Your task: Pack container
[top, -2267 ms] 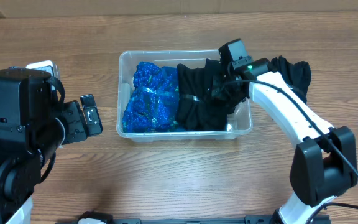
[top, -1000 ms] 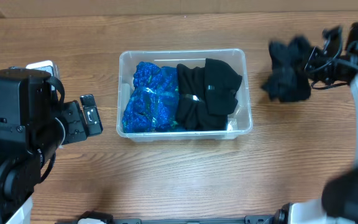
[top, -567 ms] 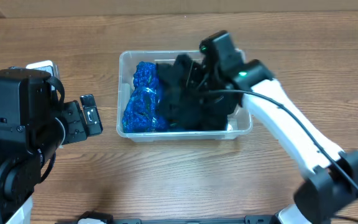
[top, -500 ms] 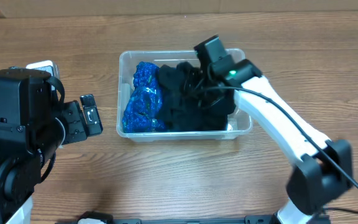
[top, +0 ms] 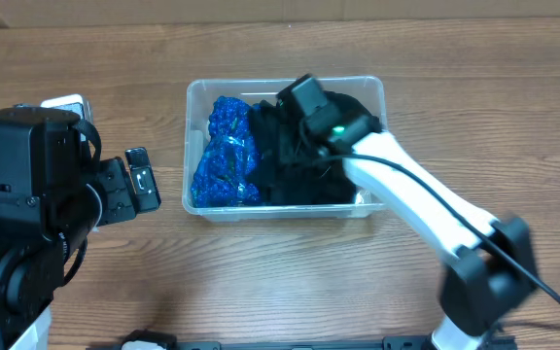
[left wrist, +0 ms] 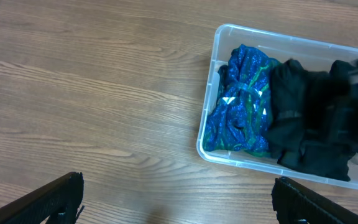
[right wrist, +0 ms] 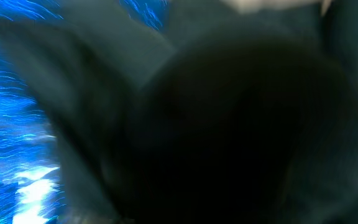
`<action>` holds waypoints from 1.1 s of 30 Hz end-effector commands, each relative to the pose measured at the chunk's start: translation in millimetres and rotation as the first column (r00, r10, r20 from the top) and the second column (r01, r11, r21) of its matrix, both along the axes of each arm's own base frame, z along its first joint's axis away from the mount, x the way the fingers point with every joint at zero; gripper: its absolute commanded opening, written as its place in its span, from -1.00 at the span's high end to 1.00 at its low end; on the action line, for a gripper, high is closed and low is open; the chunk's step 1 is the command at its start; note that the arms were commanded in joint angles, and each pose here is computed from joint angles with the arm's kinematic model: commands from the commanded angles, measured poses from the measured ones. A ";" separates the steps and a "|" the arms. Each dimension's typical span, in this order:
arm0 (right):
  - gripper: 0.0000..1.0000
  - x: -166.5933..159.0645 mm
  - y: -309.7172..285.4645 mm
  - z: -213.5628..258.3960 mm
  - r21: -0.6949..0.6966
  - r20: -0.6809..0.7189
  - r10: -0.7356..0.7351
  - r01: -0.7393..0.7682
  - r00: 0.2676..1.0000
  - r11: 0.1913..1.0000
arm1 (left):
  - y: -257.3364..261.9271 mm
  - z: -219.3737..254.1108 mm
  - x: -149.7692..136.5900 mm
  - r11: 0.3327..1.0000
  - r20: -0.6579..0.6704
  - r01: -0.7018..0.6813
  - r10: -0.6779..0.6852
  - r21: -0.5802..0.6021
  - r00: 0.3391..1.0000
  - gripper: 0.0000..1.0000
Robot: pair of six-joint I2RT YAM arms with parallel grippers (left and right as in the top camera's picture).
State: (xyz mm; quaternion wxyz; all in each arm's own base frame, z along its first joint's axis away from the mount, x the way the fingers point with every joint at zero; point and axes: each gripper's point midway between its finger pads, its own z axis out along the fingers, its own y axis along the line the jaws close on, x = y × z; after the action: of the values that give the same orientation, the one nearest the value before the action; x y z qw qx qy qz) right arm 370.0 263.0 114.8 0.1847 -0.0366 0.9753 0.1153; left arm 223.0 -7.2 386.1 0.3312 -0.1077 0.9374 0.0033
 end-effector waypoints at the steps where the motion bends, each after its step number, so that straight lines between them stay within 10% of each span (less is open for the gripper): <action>1: 0.87 -13.2 9.3 -24.7 0.023 -0.093 0.065 -0.063 0.994 0.998 | 4.0 -0.3 0.8 1.000 -0.001 -0.013 0.013 0.013 1.000 -1.00; 5: 0.07 -29.1 -1.5 78.2 0.051 0.021 0.144 -0.145 0.989 0.988 | 3.9 -0.3 0.9 1.000 0.000 -0.013 0.013 0.013 1.000 -1.00; 6: -1.00 -39.2 -10.0 106.2 0.059 0.049 0.141 -0.144 0.989 0.988 | 3.9 -0.3 0.9 1.000 0.000 -0.013 0.013 0.013 1.000 -1.00; 12: -1.00 -50.7 -100.6 247.4 0.101 0.454 -0.056 0.011 0.889 0.995 | 4.0 -0.3 0.8 1.000 -0.001 -0.013 0.013 0.013 1.000 -1.00; 17: -1.00 -149.5 -229.0 351.5 0.062 0.778 -0.183 0.217 0.601 0.974 | 4.0 -0.3 0.8 1.000 -0.001 -0.013 0.013 0.013 1.000 -1.00; 24: -1.00 -187.0 -284.5 233.6 0.134 0.810 -0.335 0.405 0.481 0.904 | 4.0 -0.3 0.8 1.000 -0.001 -0.013 0.013 0.013 1.000 -1.00; 33: -1.00 -153.8 -270.6 15.6 0.265 0.658 -0.494 0.439 0.569 0.859 | 3.9 -0.3 0.9 1.000 0.000 -0.013 0.013 0.013 1.000 -1.00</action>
State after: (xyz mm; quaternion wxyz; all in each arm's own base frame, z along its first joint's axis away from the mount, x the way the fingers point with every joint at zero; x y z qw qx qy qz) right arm 207.1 -8.7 164.9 0.5832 0.1569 0.7950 0.0573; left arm 223.8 -6.7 385.2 0.3296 -0.1081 0.9379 0.0054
